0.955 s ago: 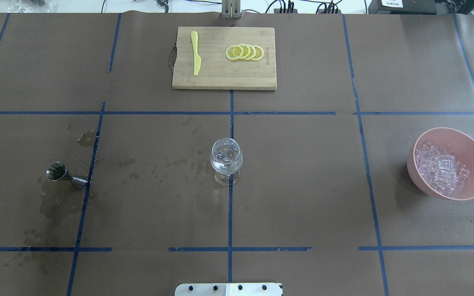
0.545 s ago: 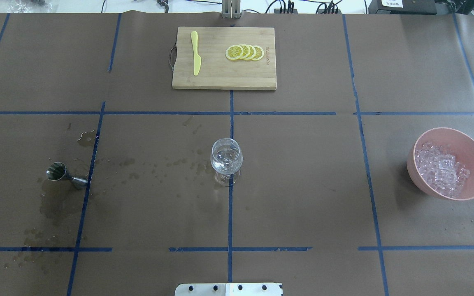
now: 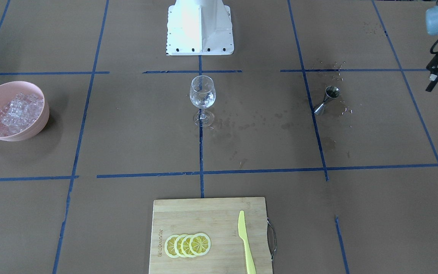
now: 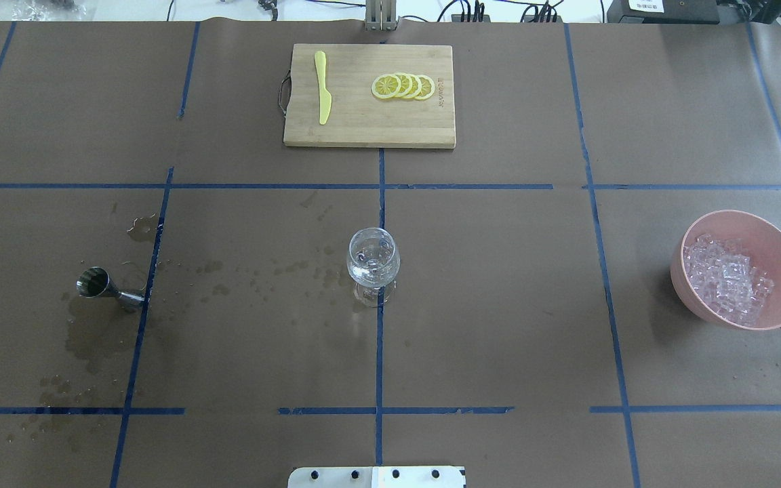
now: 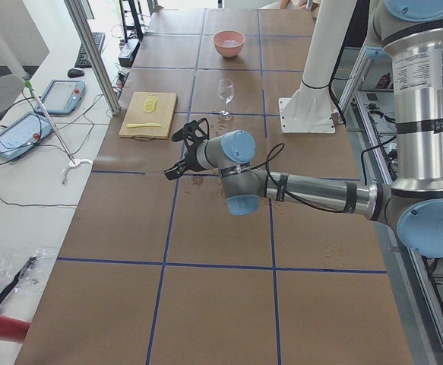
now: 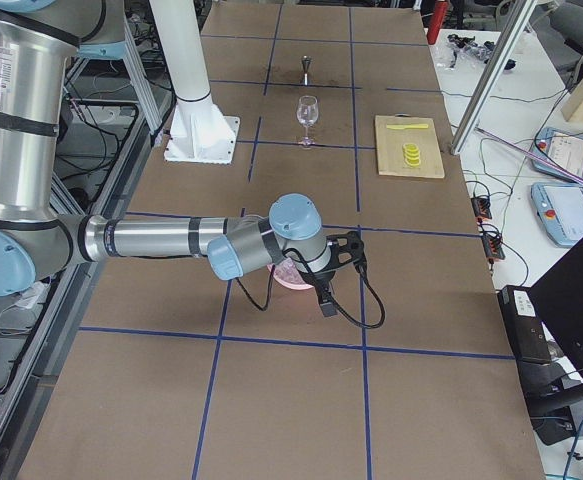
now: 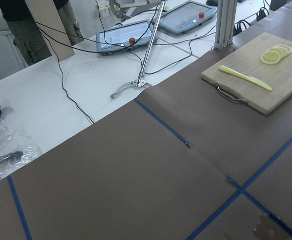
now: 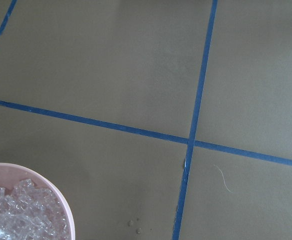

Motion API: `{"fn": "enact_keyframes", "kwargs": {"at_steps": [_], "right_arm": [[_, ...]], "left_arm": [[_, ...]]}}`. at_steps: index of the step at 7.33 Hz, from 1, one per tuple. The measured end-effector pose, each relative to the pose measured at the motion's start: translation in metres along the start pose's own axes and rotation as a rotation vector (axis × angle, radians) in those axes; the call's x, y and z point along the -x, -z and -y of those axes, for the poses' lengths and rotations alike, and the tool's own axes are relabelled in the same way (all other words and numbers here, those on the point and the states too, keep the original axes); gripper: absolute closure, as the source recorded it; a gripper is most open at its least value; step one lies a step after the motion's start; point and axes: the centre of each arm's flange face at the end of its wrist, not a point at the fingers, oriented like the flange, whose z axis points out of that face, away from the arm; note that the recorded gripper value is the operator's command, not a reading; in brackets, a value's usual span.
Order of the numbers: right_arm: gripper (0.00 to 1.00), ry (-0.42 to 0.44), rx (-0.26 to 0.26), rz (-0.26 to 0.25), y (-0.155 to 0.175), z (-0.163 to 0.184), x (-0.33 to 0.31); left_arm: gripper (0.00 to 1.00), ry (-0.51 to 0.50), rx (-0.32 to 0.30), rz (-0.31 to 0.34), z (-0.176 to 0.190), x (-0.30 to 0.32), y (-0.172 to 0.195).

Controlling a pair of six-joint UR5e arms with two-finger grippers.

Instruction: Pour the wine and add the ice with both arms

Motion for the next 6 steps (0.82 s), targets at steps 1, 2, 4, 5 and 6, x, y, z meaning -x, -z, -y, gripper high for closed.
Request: {"fn": "enact_keyframes", "kwargs": {"at_steps": [1, 2, 4, 5, 6], "right_arm": [[0.00, -0.001, 0.001, 0.000, 0.000, -0.001, 0.000], [0.00, -0.003, 0.001, 0.000, 0.000, -0.001, -0.001], [0.00, -0.004, 0.003, 0.000, 0.000, -0.002, -0.001], [0.00, -0.004, 0.003, -0.001, 0.000, -0.003, -0.001], [0.00, -0.004, 0.003, -0.001, 0.000, -0.003, -0.001]], "left_arm": [[0.00, 0.035, -0.044, 0.012, -0.009, -0.029, -0.021], [0.00, 0.057, -0.086, 0.030, -0.025, -0.056, -0.037], [0.00, 0.098, -0.156, 0.078, -0.064, -0.108, -0.059], [0.00, 0.112, -0.182, 0.100, -0.084, -0.138, -0.068], [0.00, 0.116, -0.202, 0.119, -0.100, -0.163, -0.074]]}}
